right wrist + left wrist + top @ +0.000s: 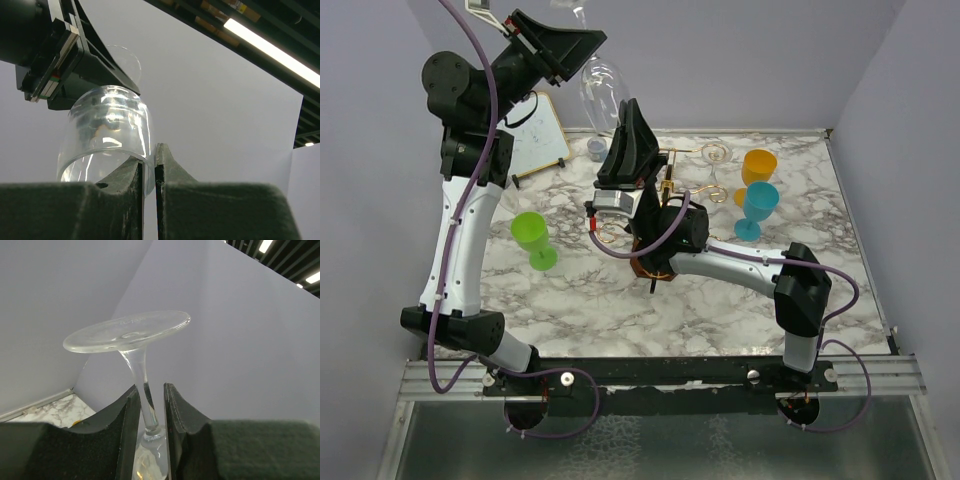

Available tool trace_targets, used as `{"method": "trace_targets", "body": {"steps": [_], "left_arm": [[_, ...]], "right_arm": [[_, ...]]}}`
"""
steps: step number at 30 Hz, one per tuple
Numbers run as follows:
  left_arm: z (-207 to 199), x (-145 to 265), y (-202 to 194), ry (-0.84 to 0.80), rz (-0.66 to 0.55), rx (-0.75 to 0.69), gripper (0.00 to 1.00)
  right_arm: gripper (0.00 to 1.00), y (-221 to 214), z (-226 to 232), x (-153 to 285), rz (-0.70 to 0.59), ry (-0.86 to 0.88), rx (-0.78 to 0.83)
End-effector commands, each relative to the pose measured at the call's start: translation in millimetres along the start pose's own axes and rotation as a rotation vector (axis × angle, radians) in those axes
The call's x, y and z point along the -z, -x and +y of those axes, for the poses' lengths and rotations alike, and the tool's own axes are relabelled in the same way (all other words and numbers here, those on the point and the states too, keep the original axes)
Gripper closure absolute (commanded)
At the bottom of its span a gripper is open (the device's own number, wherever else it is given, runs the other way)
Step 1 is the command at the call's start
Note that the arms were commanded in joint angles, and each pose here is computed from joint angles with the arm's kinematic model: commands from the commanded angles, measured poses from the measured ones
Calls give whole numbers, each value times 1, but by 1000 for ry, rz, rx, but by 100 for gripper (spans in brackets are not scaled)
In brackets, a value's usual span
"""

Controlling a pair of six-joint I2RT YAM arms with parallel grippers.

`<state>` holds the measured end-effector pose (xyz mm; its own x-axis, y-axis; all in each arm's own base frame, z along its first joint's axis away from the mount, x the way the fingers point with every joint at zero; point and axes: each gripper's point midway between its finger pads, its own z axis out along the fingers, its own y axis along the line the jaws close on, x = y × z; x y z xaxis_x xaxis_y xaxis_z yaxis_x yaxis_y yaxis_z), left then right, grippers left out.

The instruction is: Place the wine glass upside down on the wine glass rack

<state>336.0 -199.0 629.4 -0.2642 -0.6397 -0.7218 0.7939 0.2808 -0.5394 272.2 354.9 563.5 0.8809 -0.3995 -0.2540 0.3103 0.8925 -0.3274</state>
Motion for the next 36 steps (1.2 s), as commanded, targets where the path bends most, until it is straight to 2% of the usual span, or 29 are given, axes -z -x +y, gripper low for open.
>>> {"method": "trace_targets", "body": {"steps": [1,5,11,13,19,26,29,36], "left_arm": [[-24,7,6,-78,-18,6,74],[-24,9,-4,-98,10,66,74],[-25,12,-7,-95,20,64,63],[-27,13,-7,-98,19,52,63],[-32,14,-9,-137,30,57,77],[-33,13,-13,-174,54,64,72],[-33,12,-12,-178,50,67,64],[-30,9,-13,-188,61,85,66]], "right_arm": [[99,0,-65,-3,15,-231,-31],[99,0,-64,-4,15,-226,-21],[99,-4,-67,-4,24,-238,-23],[99,-4,-65,-4,25,-234,-25],[99,-5,-58,-3,23,-211,-28],[99,-4,-54,-3,10,-188,-58],[99,-3,-51,-2,3,-177,-58],[99,-2,-48,-1,-2,-170,-69]]}}
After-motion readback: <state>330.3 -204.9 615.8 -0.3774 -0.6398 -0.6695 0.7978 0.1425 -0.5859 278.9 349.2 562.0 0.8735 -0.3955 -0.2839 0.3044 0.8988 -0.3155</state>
